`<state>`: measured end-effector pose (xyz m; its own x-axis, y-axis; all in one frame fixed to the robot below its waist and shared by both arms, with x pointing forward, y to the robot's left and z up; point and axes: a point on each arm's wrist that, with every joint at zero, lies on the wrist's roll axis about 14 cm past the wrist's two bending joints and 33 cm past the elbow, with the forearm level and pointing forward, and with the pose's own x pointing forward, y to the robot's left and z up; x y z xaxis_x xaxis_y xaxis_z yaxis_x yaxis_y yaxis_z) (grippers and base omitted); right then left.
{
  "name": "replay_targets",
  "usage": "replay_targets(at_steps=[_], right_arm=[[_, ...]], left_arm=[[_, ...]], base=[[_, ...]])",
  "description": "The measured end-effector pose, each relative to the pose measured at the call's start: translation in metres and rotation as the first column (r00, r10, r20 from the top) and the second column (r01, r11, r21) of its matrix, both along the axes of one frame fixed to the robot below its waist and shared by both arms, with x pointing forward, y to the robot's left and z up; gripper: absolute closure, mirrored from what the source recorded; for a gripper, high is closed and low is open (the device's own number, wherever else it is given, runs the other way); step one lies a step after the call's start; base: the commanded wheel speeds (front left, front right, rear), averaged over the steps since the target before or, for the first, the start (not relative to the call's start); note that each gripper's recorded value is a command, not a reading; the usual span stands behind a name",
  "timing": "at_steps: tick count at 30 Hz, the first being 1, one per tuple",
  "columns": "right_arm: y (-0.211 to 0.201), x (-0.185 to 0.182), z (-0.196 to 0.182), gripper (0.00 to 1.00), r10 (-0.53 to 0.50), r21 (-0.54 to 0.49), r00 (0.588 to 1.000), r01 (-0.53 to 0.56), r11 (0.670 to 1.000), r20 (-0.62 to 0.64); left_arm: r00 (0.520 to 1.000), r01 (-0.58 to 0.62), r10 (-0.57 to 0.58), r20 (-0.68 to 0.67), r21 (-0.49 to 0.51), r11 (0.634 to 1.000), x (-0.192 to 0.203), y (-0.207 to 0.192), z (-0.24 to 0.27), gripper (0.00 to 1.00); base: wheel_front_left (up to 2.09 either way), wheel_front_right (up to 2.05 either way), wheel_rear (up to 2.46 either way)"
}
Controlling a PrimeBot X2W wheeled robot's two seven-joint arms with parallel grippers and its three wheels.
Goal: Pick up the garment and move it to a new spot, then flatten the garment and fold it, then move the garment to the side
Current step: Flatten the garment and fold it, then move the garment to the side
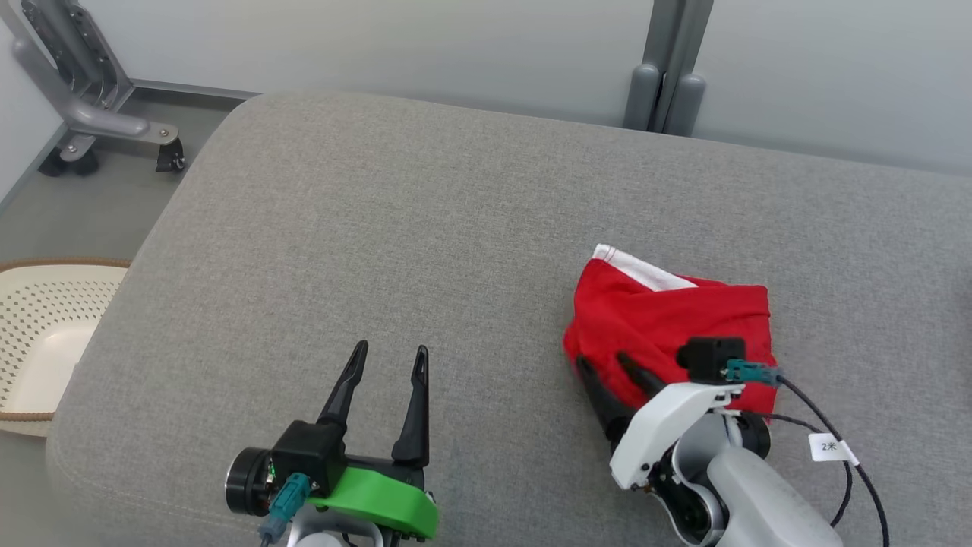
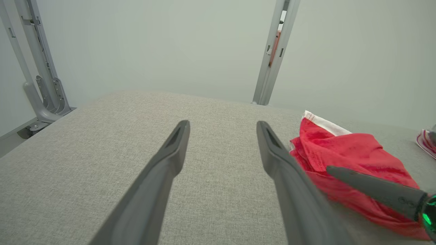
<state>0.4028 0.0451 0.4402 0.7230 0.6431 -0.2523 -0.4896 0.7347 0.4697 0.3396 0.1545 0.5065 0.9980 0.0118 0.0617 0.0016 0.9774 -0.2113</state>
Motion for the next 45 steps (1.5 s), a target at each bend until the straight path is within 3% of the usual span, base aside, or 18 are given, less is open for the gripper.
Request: replay_targets(at_steps=[8, 12, 17, 20, 25, 29, 38, 45], right_arm=[[0.022, -0.040, -0.012, 0.00, 0.134, -0.020, 0.986, -0.136, 0.990, -0.095], [0.025, -0.041, 0.004, 0.00, 0.139, 0.024, 0.987, -0.138, 0.990, -0.077], [-0.002, -0.019, 0.031, 0.00, 0.058, 0.029, 0.997, -0.060, 0.998, 0.040], [-0.039, 0.003, 0.047, 0.00, -0.039, -0.003, 0.988, 0.040, 0.999, 0.146], [-0.098, 0.021, 0.071, 0.00, -0.170, -0.051, 0.937, 0.194, 0.980, 0.305], [-0.141, 0.022, 0.087, 0.00, -0.211, -0.122, 0.877, 0.288, 0.950, 0.431], [-0.196, 0.002, 0.092, 0.00, -0.305, -0.145, 0.777, 0.449, 0.882, 0.551], [-0.213, -0.009, 0.080, 0.00, -0.385, -0.123, 0.751, 0.521, 0.845, 0.537]], left_arm=[[1.000, 0.014, -0.014, 0.010, 0.000, 1.000, 0.000, -0.003, 0.003, 0.00], [1.000, 0.026, -0.026, 0.009, -0.001, 1.000, -0.001, -0.007, 0.002, 0.00], [0.998, 0.041, -0.041, 0.037, -0.012, 0.999, 0.004, -0.011, 0.010, 0.00], [0.996, 0.052, -0.050, 0.071, -0.034, 0.998, 0.009, -0.014, 0.022, 0.00], [0.989, 0.077, -0.071, 0.126, -0.046, 0.996, 0.017, -0.023, 0.040, 0.00], [0.983, 0.103, -0.095, 0.155, -0.045, 0.994, 0.024, -0.032, 0.050, 0.00], [0.978, 0.157, -0.152, 0.142, -0.027, 0.987, 0.034, -0.053, 0.046, 0.00], [0.984, 0.173, -0.173, 0.052, 0.005, 0.985, 0.032, -0.059, 0.015, 0.00]], base=[[0.00, 0.00, 0.00], [0.00, 0.00, 0.00], [0.00, 0.00, 0.00], [0.00, 0.00, 0.00], [0.00, 0.00, 0.00], [0.00, 0.00, 0.00], [0.00, 0.00, 0.00], [0.00, 0.00, 0.00]])
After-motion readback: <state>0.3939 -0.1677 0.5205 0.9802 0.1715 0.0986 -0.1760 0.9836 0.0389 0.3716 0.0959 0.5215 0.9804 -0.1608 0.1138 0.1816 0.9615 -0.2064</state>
